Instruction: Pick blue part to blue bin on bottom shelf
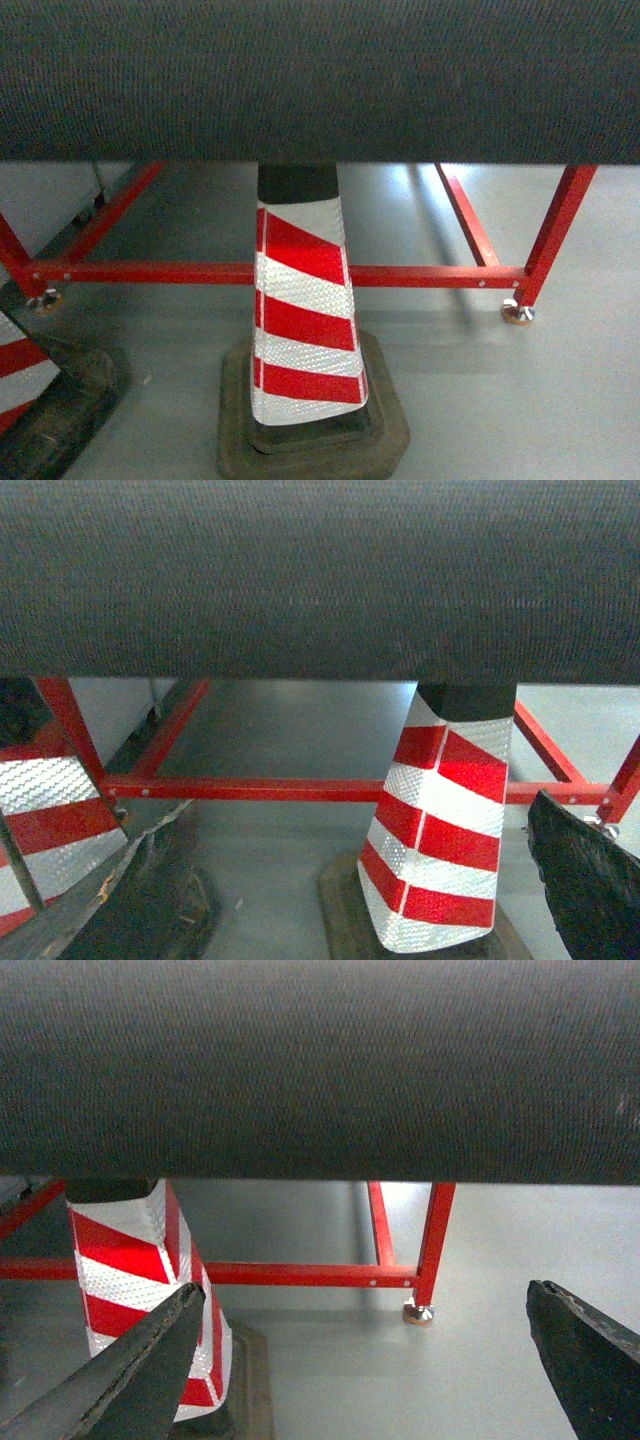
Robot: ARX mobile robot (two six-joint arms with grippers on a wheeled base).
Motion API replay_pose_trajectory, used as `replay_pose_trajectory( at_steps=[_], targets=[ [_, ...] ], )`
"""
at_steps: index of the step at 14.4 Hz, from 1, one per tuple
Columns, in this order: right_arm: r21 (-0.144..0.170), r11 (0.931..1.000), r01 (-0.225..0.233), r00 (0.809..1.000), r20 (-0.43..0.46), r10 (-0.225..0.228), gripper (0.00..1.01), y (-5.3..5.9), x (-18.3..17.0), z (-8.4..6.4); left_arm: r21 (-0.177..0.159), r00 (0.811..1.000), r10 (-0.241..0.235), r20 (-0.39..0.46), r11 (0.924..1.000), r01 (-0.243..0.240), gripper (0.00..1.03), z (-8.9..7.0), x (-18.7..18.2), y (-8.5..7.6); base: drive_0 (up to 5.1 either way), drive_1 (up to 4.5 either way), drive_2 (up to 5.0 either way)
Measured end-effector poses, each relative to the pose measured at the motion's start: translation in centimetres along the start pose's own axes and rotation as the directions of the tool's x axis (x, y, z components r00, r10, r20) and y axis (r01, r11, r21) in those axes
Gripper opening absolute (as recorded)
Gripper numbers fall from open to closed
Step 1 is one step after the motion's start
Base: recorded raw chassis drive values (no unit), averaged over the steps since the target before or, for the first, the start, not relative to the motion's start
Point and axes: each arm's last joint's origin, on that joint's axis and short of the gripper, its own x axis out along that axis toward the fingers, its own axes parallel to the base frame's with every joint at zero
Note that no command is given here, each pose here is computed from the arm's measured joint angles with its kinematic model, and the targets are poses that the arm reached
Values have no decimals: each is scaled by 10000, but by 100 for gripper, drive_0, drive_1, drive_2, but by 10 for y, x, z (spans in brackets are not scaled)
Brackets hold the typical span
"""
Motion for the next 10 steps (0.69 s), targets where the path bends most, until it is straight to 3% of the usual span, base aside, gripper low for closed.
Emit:
replay_pose_trajectory(
  at_steps=[10],
  targets=[
    [-11, 10000, 0, 10000, 15, 0, 98, 0, 0, 0, -4, 10000, 15, 0, 10000, -15, 98, 0, 0, 0, 0, 0, 0]
  ],
)
